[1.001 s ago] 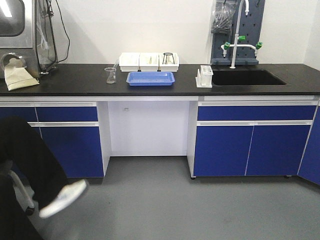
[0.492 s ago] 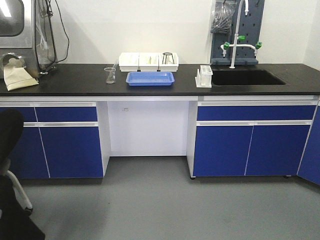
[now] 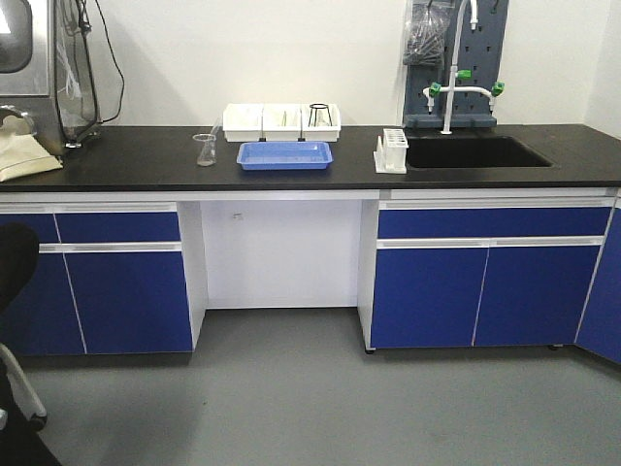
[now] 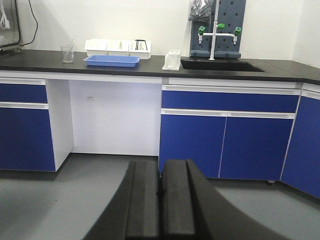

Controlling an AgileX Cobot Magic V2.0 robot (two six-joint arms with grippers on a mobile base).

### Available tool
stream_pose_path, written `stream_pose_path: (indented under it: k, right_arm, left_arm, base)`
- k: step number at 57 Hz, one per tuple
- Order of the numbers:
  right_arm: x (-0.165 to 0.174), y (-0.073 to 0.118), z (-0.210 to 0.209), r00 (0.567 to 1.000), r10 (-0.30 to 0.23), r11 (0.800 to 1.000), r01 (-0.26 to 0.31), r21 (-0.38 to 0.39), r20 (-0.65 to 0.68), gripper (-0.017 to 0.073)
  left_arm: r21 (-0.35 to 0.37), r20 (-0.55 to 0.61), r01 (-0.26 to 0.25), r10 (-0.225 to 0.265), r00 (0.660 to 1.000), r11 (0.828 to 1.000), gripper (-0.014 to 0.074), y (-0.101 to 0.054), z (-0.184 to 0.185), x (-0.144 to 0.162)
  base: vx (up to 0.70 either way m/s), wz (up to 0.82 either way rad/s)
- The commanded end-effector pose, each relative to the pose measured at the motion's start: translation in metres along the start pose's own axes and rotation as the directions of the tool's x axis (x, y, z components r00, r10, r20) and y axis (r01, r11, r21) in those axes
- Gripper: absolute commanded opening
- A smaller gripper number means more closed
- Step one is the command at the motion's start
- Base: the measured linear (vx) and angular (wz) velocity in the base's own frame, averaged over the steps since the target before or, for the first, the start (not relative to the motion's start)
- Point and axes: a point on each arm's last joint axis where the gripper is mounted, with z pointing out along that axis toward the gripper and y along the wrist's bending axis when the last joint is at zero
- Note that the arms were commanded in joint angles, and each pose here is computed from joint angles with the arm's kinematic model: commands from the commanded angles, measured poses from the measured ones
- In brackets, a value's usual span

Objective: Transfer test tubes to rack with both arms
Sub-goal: 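Drive the base up to the bench with the beaker and tray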

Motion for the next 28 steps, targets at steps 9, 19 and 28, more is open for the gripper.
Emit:
stream_pose_path:
  k: [9, 19, 28]
  right_arm:
    - [-0.0038, -0.0001, -0.0005, 0.996, -0.017, 1.0, 0.017, 0.007, 0.084, -0.0008]
    - [-0.0038, -0.0001, -0.0005, 0.996, -0.017, 1.0, 0.017, 0.007, 0.084, -0.0008]
    - [-0.0038, -0.0001, -0.0005, 0.996, -0.017, 1.0, 0.017, 0.007, 0.084, -0.0008]
  left_arm:
    - [0.012, 0.108, 0.005, -0.007, 0.994, 1.0, -0.0004, -0.0014, -0.0025, -0.0159]
    - [0.012, 0.108, 0.005, -0.007, 0.994, 1.0, -0.0004, -0.0014, -0.0025, -0.0159]
    - [0.012, 0.108, 0.005, -0.007, 0.994, 1.0, -0.0004, -0.0014, -0.0025, -0.0159]
  base:
    - [0.14, 0.04]
    - [0.16, 0.1]
    - [0.16, 0.05]
